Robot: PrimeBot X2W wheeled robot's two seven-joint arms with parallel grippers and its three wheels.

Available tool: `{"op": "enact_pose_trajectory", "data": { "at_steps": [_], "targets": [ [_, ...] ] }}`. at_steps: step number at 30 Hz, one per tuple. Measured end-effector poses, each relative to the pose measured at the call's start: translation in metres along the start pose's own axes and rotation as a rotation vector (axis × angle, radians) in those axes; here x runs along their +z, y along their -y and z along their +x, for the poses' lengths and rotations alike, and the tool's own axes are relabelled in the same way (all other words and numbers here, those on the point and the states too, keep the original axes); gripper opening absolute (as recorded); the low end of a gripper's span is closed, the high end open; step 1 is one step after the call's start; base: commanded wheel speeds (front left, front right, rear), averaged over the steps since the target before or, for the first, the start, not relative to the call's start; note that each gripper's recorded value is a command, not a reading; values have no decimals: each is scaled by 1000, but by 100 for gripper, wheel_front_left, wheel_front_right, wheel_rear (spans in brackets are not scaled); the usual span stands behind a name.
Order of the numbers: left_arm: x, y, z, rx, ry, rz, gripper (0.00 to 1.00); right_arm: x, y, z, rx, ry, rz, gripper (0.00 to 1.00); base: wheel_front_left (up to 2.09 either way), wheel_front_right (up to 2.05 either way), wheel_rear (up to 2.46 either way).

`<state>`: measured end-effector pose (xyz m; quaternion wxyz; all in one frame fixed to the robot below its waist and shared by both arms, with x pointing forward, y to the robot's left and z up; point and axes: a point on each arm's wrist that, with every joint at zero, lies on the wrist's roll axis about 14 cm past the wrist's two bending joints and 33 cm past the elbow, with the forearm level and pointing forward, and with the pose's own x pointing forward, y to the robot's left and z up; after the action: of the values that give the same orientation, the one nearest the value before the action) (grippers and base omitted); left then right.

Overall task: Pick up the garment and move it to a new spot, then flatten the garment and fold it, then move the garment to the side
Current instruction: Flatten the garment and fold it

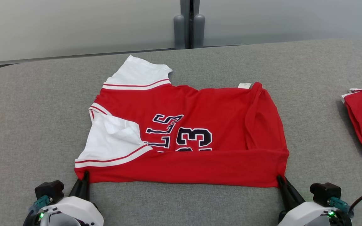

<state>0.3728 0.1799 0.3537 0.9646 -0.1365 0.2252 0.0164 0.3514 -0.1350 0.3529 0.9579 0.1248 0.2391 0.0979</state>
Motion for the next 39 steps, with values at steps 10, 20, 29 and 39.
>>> {"op": "enact_pose_trajectory", "data": {
  "at_steps": [10, 20, 29, 39],
  "targets": [
    [15, -11, -22, 33, 91, -3, 0, 4, 2, -13, 12, 31, 16, 0, 0, 0, 0],
    [-4, -23, -78, 85, 51, -19, 0, -17, 17, -49, -15, -6, 13, 0, 0, 0, 0],
    [-23, -24, -110, 119, -27, -60, 81, -16, 24, -57, -39, -1, 23, 100, 0, 0, 0],
    [54, 1, -97, 83, 279, 18, 100, 66, 19, -54, -23, 267, -71, 100, 0, 0, 0]
  ]
}}
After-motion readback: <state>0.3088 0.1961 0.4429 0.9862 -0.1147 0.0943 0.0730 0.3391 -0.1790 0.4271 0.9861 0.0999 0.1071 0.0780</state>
